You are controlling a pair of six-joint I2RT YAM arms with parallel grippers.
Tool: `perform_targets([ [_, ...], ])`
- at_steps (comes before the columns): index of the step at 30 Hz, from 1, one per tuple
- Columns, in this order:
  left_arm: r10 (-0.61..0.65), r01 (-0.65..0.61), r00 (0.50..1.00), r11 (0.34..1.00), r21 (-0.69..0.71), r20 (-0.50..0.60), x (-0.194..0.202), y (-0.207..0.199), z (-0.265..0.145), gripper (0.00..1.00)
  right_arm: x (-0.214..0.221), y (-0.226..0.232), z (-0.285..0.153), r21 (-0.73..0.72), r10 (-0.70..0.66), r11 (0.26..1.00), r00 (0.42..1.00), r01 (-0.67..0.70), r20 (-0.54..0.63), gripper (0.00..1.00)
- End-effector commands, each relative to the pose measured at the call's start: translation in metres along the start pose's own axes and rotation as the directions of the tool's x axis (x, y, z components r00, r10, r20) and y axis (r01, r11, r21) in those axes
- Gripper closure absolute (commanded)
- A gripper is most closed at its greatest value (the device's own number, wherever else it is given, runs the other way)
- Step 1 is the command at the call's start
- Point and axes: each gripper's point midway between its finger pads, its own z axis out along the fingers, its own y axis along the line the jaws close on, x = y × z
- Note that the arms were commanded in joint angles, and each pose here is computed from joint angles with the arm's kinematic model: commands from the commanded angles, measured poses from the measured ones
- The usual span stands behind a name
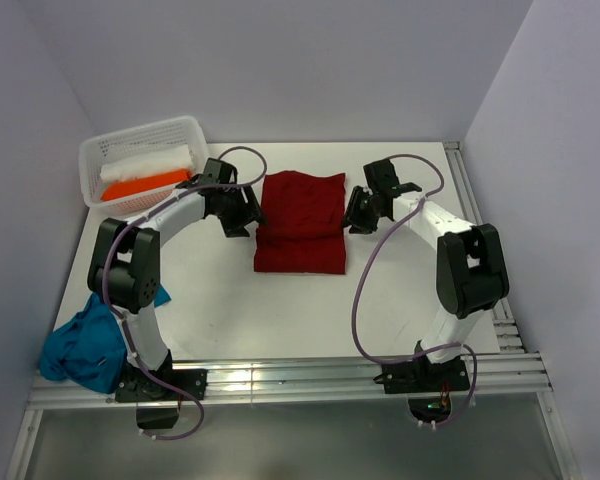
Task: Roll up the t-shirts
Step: Roll the tshirt
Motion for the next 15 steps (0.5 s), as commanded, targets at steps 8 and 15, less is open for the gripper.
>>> perform_targets([
  [8, 0.074, -0.082, 0.979, 0.996, 0.036, 0.189, -0.042, -0.033, -0.049, 0.06, -0.034, 0.035, -0.045, -0.131, -0.05, 0.989, 0.984, 0.073, 0.169, 0.57],
  [15, 0.119, -0.162, 0.962, 0.973, 0.164, 0.245, -0.026, -0.057, -0.068, 0.11, -0.017, 0.05, -0.044, -0.246, -0.067, 0.963, 0.983, 0.109, 0.173, 0.61],
])
